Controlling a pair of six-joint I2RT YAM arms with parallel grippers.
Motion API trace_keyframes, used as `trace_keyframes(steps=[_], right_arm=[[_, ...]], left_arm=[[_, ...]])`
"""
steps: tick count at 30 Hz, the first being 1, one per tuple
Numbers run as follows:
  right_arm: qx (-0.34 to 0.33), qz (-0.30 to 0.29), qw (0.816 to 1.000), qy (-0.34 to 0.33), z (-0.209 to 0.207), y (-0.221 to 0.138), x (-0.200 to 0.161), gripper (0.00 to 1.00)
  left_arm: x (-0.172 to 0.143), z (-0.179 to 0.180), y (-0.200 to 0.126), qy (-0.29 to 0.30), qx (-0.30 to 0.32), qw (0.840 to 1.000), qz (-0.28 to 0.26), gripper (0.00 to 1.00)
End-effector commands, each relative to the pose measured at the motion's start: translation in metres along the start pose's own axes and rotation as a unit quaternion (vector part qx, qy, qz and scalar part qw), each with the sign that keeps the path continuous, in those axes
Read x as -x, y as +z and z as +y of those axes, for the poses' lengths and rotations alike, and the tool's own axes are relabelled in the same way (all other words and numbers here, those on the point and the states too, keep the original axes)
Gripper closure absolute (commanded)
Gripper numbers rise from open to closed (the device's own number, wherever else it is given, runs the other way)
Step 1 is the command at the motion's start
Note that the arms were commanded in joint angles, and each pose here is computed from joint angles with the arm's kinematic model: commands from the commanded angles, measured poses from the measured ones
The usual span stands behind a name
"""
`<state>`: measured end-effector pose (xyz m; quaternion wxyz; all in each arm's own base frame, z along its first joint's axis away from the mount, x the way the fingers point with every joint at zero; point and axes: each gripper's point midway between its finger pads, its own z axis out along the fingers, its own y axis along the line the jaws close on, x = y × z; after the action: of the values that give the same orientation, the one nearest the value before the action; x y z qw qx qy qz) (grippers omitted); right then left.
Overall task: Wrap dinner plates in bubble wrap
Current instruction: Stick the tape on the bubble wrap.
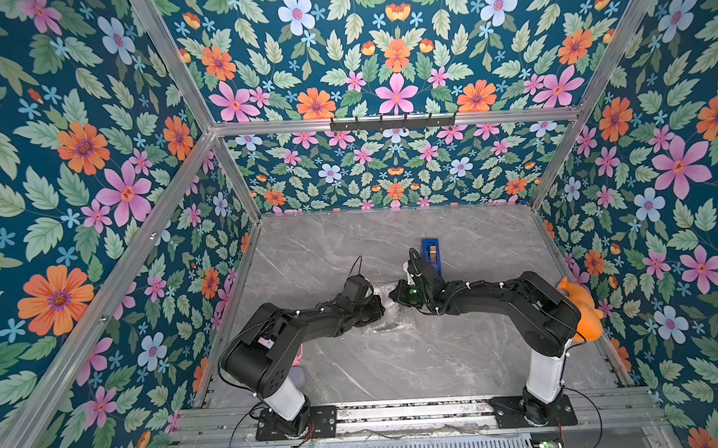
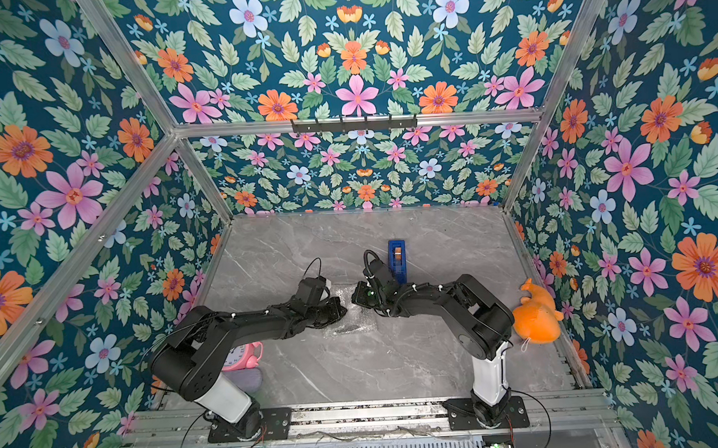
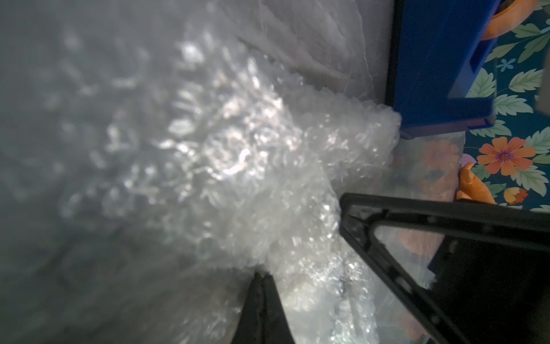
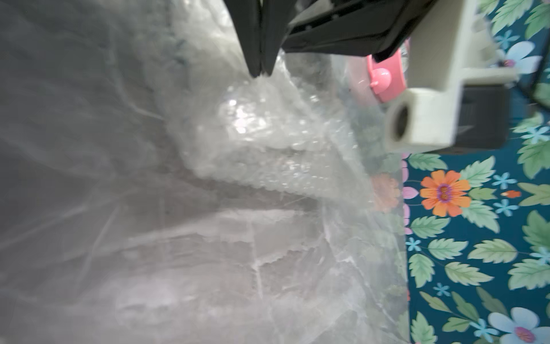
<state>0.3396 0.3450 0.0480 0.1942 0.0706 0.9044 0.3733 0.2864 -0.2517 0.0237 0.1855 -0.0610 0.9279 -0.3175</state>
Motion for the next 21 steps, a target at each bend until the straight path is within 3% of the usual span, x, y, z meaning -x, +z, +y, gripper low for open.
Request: trace_keyframes(steps=[1,4,7,17,21], right_arm=[[-0.024,-0.017,1.0,-0.011,-0.013,0.006,0.004,1.0],[-0.037,-0.014,0.999,-0.02,-0.021,0.011,0.002,0.99],[-0.043,-0.021,0.999,-0.024,-0.021,0.008,0.005,0.83],[-0.025,-0.036,0.998,-0.05,0.013,-0.019,0.023,0.52],[-0.017,-0.037,0.998,-0.055,0.02,-0.03,0.022,0.5]], left_arm=[[-0.017,0.024,0.001,-0.01,0.047,0.998,0.03,1.0],[-0.017,0.024,0.001,-0.01,0.048,0.998,0.03,1.0],[-0.017,0.025,0.001,-0.011,0.049,0.998,0.029,1.0],[-0.018,0.026,0.0,-0.012,0.051,0.998,0.028,1.0],[-0.018,0.027,0.0,-0.012,0.051,0.998,0.028,1.0]])
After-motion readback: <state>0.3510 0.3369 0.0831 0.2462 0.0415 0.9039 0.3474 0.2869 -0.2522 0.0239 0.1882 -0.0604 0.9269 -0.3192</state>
